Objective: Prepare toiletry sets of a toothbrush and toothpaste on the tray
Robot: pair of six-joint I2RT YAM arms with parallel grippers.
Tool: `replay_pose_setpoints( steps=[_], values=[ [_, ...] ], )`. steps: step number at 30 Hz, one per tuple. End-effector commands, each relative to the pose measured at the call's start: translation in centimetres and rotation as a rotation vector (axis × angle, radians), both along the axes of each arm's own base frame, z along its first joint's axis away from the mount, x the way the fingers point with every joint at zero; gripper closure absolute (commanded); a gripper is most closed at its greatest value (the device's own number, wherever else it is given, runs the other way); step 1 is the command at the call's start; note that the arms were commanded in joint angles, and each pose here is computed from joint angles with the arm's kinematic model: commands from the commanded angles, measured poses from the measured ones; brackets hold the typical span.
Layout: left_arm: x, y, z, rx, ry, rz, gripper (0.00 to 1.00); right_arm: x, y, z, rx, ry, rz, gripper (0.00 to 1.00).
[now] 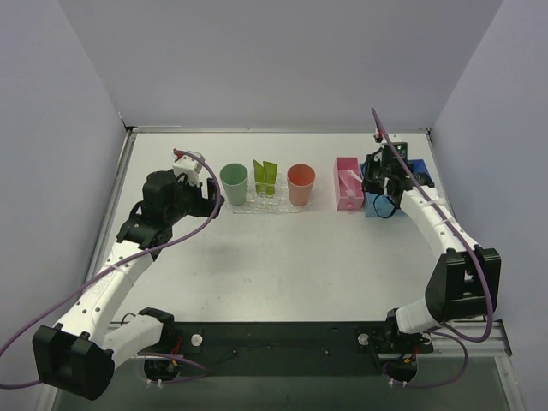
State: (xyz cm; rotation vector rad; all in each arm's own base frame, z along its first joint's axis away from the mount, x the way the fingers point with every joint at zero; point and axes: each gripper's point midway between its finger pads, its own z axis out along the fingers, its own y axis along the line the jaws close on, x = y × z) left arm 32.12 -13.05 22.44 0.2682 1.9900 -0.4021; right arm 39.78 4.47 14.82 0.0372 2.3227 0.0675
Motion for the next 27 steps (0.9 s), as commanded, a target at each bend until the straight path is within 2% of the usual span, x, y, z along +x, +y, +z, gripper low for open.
replay_pose_setpoints(
  steps=[1, 19, 27],
  values=[
    [0.1, -0.2, 1.7, -0.008, -0.054, -0.006, 0.14, -0.9, 0.0, 2.0, -0.006, -0.026, 0.005, 1.0],
    [0.2, -0.7, 1.2, -0.015, -0.038, -0.031, 0.14, -5.5, -0.3, 8.5, 0.019, -0.151, 0.015, 1.0],
    [0.3, -0.8, 1.1, -0.017, -0.035, -0.03, 0.14, -7.8, 1.4, 11.2, 0.129, -0.213, 0.058, 1.0]
  ],
)
